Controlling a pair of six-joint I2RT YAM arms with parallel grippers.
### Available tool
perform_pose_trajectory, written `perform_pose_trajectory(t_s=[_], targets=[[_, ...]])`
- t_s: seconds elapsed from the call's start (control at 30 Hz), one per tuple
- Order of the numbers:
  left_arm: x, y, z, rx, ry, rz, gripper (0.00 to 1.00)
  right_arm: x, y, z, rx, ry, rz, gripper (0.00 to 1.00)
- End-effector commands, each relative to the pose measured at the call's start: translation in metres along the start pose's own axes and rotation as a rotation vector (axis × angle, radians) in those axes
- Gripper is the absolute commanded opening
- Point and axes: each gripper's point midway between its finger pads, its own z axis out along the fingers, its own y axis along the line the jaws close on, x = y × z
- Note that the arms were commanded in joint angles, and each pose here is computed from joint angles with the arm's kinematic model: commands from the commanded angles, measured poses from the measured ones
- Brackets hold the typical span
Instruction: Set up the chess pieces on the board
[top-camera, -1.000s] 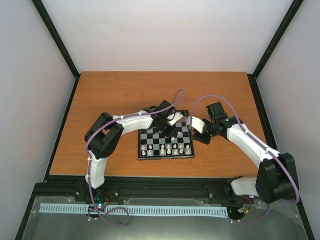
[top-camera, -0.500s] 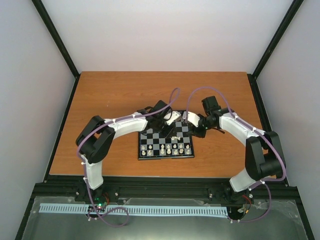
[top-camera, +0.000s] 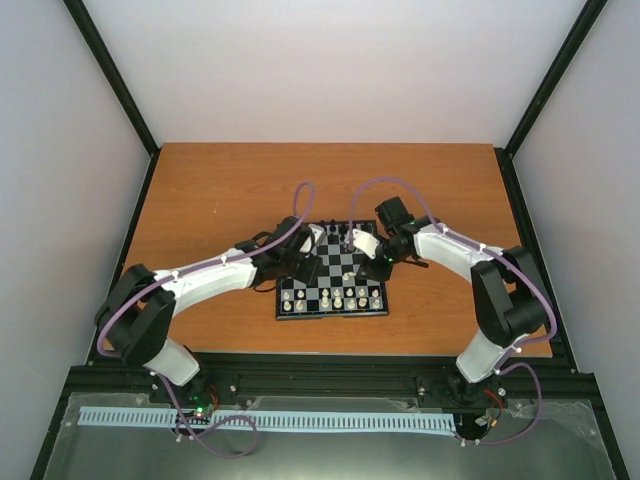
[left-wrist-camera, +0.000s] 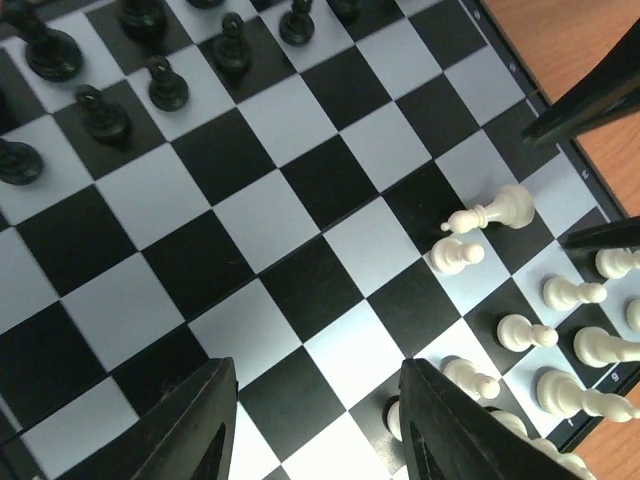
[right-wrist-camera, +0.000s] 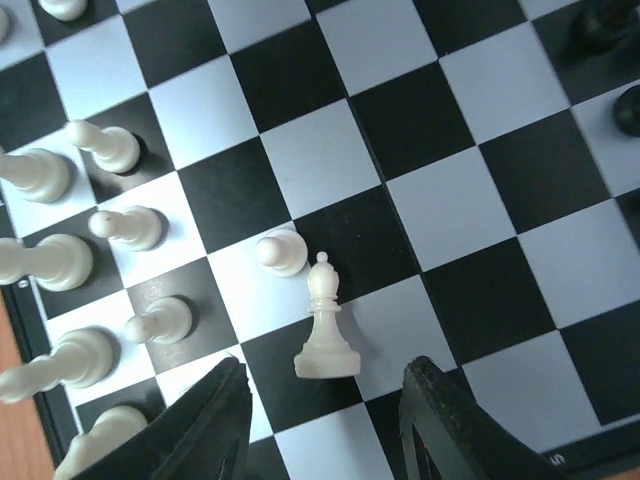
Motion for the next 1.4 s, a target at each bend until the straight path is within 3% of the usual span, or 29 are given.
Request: perform_pose_trajectory(t_s=[0.0, 0.5, 0.93, 1.37], targets=[[-0.021, 0.006, -0.017, -0.034, -0.11, -0.059, 0.48, -0.001, -0.015, 0.011, 0.055, 0.041, 0.049, 0.43], [-0.01, 0.006, -0.012, -0.015, -0.095, -0.06, 0.49, 0.011, -0.013, 0.034, -0.01, 0.094, 0.041, 0.37], [-0.011, 0.002, -0.008, 0.004, -0.094, -0.069, 0.49, 0.016, -0.006, 0.038, -0.031, 0.117, 0.009, 0.13], [-0.039, -0.03, 0.005, 0.182, -0.162, -0.105, 0.49, -0.006, -0.007, 0.011, -0.091, -0.001, 0.142, 0.1]])
